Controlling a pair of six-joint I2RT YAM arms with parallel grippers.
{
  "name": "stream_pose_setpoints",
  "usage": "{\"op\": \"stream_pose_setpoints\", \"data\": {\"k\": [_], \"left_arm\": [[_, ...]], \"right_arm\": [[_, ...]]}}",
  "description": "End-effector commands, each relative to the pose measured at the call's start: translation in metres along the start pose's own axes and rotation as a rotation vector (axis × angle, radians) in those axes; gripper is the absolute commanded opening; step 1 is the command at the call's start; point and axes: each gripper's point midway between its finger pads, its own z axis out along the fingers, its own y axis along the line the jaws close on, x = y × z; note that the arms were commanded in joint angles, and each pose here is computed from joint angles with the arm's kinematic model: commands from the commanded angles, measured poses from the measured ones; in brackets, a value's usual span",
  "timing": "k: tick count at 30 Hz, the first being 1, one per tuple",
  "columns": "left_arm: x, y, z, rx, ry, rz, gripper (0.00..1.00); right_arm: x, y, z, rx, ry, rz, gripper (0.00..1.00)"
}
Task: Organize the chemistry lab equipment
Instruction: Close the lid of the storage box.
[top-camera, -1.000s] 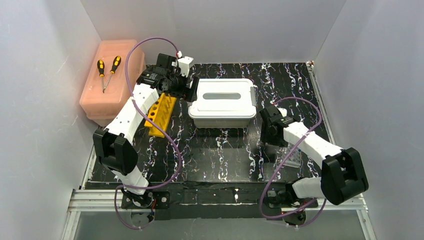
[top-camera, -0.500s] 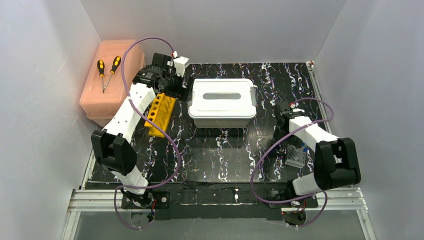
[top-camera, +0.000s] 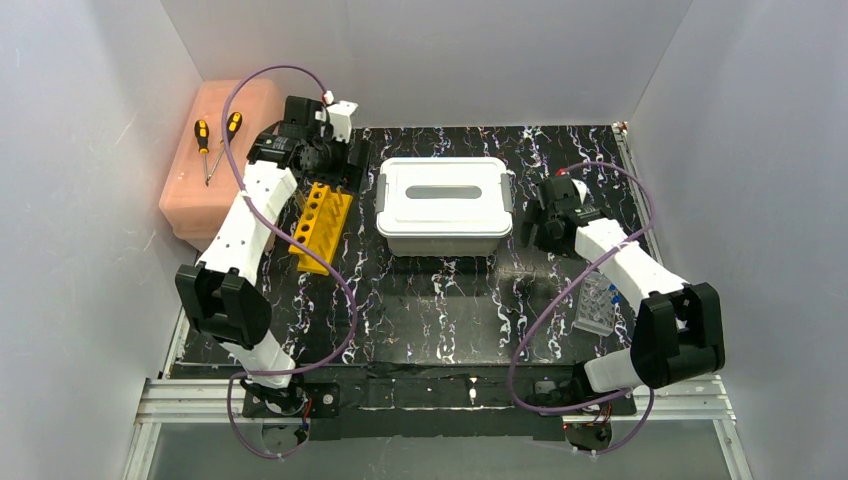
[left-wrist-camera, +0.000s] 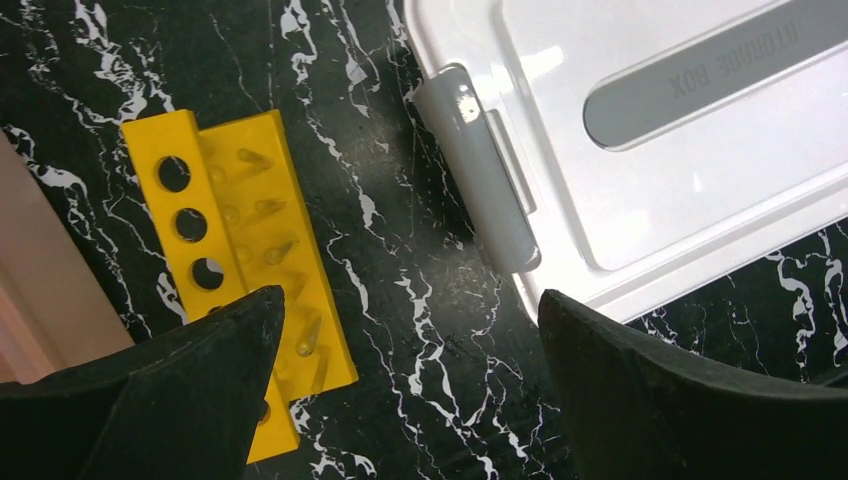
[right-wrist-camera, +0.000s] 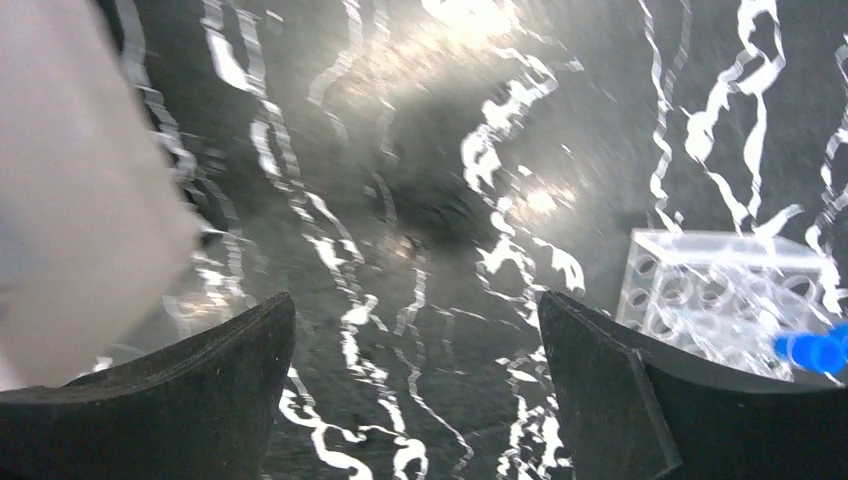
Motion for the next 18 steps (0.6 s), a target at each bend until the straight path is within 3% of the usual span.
{"op": "stream_pose_setpoints", "data": {"k": [1,5,11,18], "left_arm": [[-0.007,0.009,-0.020,-0.012,-0.025,-0.043,0.98],[-0.007,0.013,-0.014,0.042,-0.064,-0.130,0.98],[0.009,0.033,0.021,-0.026,-0.110,-0.130,0.98],[0.023,0.041,0.057,-0.034,-0.203,-0.104,0.98]], "right_arm": [[-0.051,0.045,-0.017,-0.180,-0.129,0.014,0.98],[-0.093,0.056,-0.012,-0.158,-0.230,-0.009,0.98],[-0.149,0.048,0.012,-0.061,-0.463,-0.079,0.98],[-0.163,0.038,0.048,-0.044,-0.469,-0.016,0.98]]}}
